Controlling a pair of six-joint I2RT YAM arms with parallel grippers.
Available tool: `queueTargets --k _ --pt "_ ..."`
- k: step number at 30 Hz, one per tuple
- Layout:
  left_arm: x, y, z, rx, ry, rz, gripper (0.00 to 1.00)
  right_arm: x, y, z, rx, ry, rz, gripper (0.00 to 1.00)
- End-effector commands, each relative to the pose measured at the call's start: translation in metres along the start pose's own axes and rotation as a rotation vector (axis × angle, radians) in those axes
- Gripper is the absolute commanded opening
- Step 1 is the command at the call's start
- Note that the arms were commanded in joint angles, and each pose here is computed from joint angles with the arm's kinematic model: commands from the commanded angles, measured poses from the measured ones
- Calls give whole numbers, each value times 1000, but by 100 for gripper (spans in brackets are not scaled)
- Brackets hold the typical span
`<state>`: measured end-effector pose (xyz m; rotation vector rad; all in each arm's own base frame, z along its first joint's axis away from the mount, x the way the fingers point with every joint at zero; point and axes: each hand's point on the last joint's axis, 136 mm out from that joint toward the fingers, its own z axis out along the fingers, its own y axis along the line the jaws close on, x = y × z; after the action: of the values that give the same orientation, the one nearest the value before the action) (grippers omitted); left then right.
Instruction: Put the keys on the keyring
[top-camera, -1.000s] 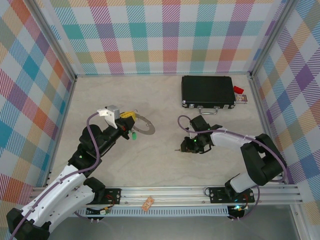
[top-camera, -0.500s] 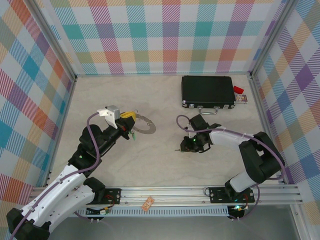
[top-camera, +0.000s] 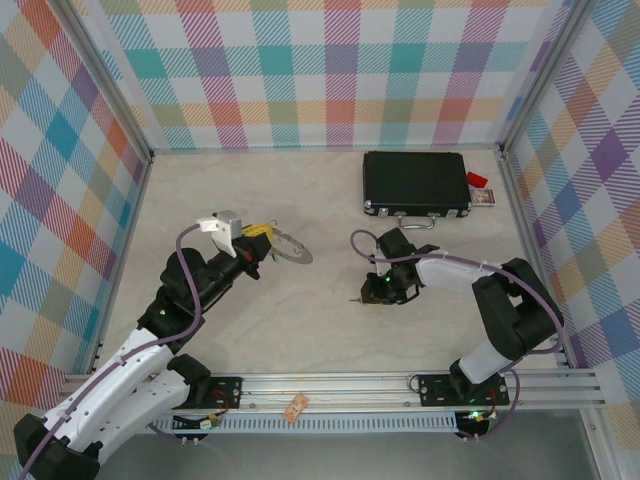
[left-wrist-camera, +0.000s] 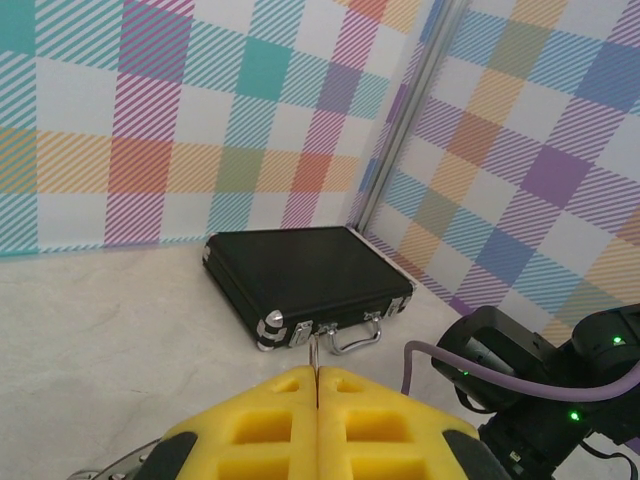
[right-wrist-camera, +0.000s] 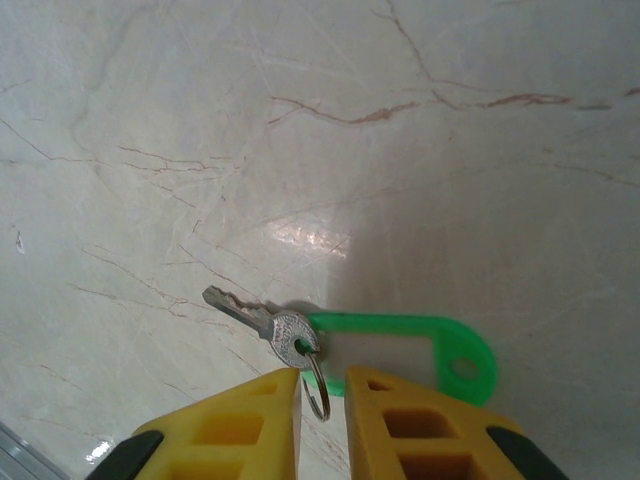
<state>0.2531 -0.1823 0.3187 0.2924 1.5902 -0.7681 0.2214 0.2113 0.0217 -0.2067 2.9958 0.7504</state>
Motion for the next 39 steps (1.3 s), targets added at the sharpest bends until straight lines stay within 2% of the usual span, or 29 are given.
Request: queueTargets --k 1,8,12,15,20,27,39 --pt "-14 -4 -1 21 -54 2 0 1 1 -2 -5 13 -15 18" --pt "-15 -4 -2 22 -53 3 0 -2 3 1 -15 17 -26 16" --pt "-15 -4 -2 24 -52 3 0 -2 4 2 -20 23 -30 11" --pt "-15 -6 -2 30 -50 5 0 -3 5 -1 -22 10 -41 0" --pt "-13 -8 -1 44 -41 5 0 -9 14 -18 -40 -54 -76 0" --pt "-12 -21 4 122 -36 0 0 -23 32 -65 -58 -248 -179 0" --pt "10 -53 32 380 -20 13 0 -35 77 -172 -116 -655 -461 0"
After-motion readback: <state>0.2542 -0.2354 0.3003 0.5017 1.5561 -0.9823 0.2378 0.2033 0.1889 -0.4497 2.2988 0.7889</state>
